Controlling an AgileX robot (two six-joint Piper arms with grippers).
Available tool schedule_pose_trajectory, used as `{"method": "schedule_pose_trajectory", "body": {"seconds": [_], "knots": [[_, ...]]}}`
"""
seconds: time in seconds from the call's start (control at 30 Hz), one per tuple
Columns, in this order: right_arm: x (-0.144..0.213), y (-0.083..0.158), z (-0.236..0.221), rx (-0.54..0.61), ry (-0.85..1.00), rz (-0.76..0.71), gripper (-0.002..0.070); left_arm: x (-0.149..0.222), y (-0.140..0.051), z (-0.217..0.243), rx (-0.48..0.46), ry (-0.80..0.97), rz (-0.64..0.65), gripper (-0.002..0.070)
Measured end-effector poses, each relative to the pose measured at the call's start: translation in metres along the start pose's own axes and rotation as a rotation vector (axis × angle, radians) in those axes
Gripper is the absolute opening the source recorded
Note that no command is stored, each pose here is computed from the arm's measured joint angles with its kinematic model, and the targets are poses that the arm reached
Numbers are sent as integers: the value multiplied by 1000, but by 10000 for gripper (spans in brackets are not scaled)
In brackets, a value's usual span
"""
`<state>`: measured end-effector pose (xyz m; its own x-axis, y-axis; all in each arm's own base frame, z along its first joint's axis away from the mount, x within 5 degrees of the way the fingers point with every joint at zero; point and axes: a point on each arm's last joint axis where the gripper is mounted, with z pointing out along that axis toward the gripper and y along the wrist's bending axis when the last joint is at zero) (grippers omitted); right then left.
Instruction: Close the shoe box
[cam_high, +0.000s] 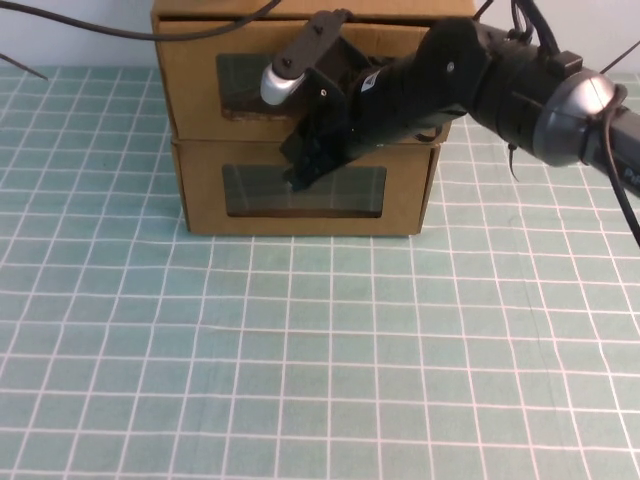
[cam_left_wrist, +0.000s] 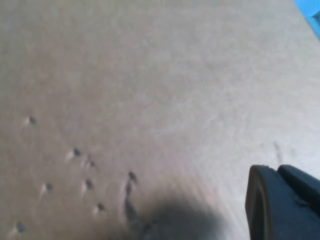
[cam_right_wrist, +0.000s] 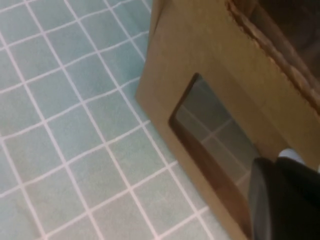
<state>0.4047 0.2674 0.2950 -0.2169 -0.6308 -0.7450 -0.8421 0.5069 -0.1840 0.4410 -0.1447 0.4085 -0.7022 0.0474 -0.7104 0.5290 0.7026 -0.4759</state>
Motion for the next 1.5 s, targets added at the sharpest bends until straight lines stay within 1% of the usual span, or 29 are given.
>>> {"method": "schedule_pose_trajectory", "body": {"seconds": [0.17,0.27,0.37,0.43,0.5,0.6,0.7,0.77,0.9,1.03,1.13,1.23,1.3,1.37,1.5], "knots": [[3,2,-6,-45,45,-3,-14,-6,-11,-13,13,-15,43,-3],[-1,8,-24,-116,67,-22,-14,-11,-22,-25,21,-34,82,-3],[-14,16,-59,-186,51,-27,-14,-16,-40,-47,42,-78,135,-3],[-26,21,-92,-190,17,-47,-14,-19,-56,-66,61,-116,183,-3],[-38,26,-130,-176,-26,-52,-14,-21,-76,-92,73,-166,229,-3],[-49,34,-188,-109,-78,-24,-14,-20,-106,-131,81,-232,291,-3],[-52,42,-242,-7,-102,37,-14,-14,-134,-171,50,-302,355,-3],[-48,47,-274,67,-109,82,-14,-8,-149,-195,23,-341,392,-3],[-27,66,-332,184,-151,181,-14,12,-178,-241,-21,-402,444,-3],[10,88,-370,291,-217,277,-14,46,-198,-278,-66,-405,468,-3],[49,111,-394,361,-329,351,-14,81,-198,-286,-102,-341,458,-3],[94,135,-411,417,-473,390,-14,122,-191,-288,-141,-267,428,-3],[124,148,-407,443,-527,407,-14,153,-184,-288,-169,-251,405,-3],[150,158,-401,459,-573,420,-14,181,-180,-290,-200,-279,397,-3],[194,169,-370,454,-523,469,-14,234,-160,-282,-264,-349,368,-3]]}}
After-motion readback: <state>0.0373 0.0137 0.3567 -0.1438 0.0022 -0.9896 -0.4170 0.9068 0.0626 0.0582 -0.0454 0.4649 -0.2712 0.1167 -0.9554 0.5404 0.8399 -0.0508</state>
